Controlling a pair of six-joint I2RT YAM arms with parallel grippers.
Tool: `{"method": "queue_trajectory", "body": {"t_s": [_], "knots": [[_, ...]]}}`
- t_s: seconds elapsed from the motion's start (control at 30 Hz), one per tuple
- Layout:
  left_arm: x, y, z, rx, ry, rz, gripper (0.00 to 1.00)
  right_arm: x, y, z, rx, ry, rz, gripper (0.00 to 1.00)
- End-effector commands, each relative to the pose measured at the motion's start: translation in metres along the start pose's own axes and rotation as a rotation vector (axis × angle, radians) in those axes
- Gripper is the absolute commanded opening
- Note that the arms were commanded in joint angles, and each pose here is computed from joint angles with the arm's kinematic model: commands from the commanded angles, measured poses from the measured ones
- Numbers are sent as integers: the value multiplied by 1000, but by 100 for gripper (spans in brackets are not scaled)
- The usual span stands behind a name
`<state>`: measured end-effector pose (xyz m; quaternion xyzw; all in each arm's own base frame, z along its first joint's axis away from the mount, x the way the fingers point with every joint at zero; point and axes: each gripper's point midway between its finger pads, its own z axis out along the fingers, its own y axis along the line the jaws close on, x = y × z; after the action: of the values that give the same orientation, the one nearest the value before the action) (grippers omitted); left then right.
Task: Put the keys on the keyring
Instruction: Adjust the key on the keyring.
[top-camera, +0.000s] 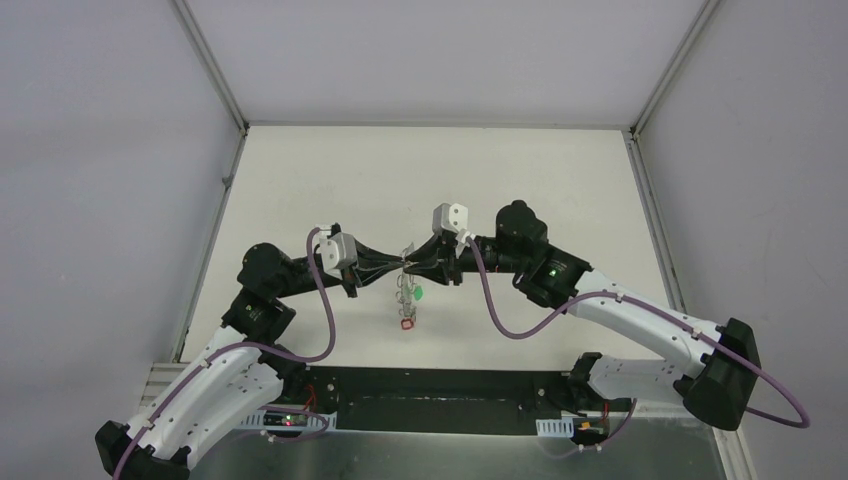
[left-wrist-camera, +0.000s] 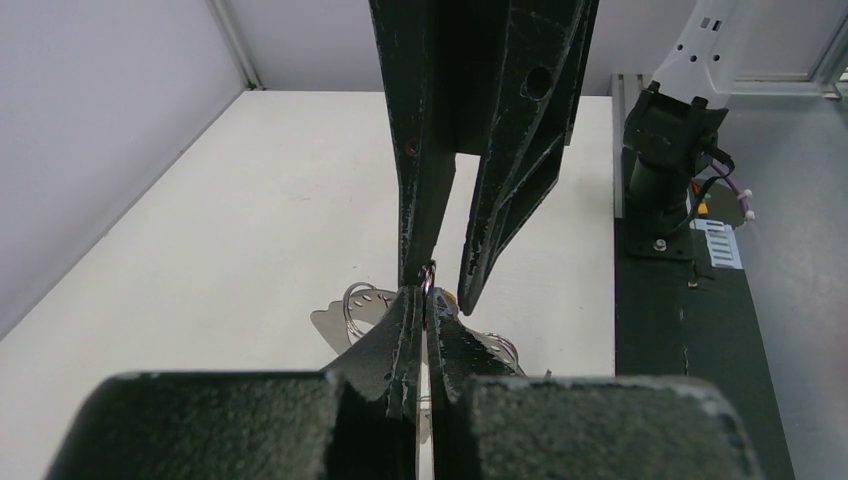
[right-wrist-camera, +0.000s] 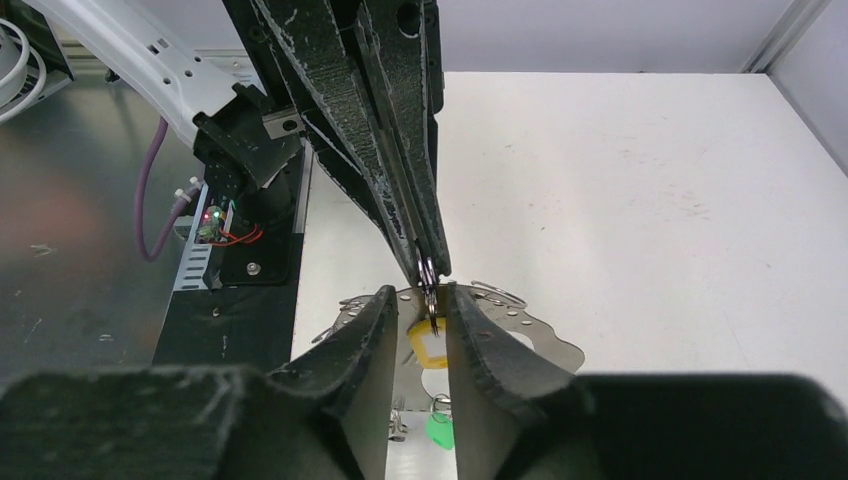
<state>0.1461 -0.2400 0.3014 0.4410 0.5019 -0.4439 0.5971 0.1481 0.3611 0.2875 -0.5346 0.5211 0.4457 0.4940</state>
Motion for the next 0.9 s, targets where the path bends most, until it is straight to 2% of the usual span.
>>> {"method": "queue_trajectory", "body": {"t_s": [0.0,0.17,0.3,0.6,0.77,0.87], "knots": [[-21,-9,1,42,-60,51,0,-14,0,1,-16,-36,-41,23],[-20,-9,1,45,-57,47,0,-16,0,0,-16,-40,-45,8],[-20,-9,1,44,-55,46,0,-17,1,-1,-22,-45,-46,0],[-16,-8,0,30,-40,29,0,-15,5,-5,-44,-21,-14,0],[-11,-8,-5,13,9,48,28,-4,11,-13,-64,77,45,0],[-5,-10,-12,17,75,72,40,-1,14,-21,-65,154,100,0]]}}
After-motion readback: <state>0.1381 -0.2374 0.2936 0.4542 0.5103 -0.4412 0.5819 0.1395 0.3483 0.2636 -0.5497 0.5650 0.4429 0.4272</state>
